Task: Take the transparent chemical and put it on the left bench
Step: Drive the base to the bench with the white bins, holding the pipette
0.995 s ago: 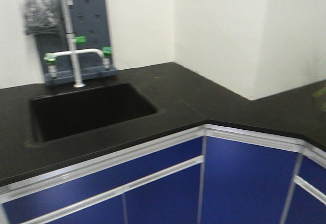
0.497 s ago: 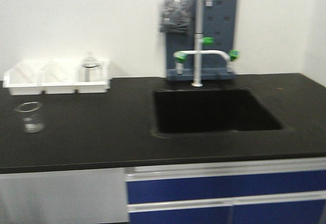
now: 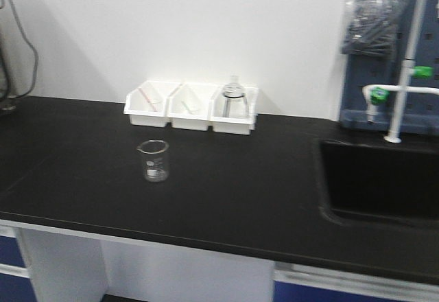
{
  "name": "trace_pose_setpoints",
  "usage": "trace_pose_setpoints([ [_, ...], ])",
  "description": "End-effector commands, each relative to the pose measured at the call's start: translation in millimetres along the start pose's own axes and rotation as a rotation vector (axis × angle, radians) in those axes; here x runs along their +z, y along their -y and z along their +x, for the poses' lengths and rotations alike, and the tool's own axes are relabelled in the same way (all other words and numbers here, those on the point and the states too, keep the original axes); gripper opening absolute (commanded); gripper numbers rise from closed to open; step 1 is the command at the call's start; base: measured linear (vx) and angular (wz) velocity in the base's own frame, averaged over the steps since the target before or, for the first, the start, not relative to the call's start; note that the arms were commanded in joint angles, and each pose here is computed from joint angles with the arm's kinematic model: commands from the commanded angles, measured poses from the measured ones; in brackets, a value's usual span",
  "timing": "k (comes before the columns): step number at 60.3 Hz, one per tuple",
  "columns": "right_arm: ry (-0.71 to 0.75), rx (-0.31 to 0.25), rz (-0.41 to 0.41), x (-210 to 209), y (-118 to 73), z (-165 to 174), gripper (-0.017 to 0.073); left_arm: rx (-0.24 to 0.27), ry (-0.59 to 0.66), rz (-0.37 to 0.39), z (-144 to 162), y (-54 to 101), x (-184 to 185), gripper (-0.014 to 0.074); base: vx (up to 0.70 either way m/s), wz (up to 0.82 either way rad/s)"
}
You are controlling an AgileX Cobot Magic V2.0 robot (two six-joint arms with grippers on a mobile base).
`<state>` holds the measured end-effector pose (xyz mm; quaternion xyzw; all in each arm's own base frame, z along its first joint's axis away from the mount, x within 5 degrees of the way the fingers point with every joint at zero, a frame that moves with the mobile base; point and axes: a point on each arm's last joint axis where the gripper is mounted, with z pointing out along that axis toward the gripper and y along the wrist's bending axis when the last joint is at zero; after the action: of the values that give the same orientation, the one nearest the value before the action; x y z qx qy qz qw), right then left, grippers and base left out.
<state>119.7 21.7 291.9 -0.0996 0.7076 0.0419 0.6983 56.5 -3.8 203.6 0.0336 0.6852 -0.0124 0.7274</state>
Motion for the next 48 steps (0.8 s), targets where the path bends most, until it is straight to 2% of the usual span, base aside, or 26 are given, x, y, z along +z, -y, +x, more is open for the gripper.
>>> trace_pose_setpoints([
  [1, 0.079, -0.005, -0.031, 0.2, -2.1, -15.0, -0.0004, -0.009, 0.081, -0.002, -2.8, -0.1, -1.3, -0.0003, 0.26, 0.43],
  [27, 0.079, -0.005, -0.031, 0.2, -2.1, -15.0, -0.0004, -0.009, 0.081, -0.002, -2.8, -0.1, -1.3, -0.0003, 0.29, 0.36],
  [48, 0.079, -0.005, -0.031, 0.2, -2.1, -15.0, -0.0004, -0.009, 0.081, -0.002, -2.8, -0.1, -1.3, -0.0003, 0.32, 0.07],
])
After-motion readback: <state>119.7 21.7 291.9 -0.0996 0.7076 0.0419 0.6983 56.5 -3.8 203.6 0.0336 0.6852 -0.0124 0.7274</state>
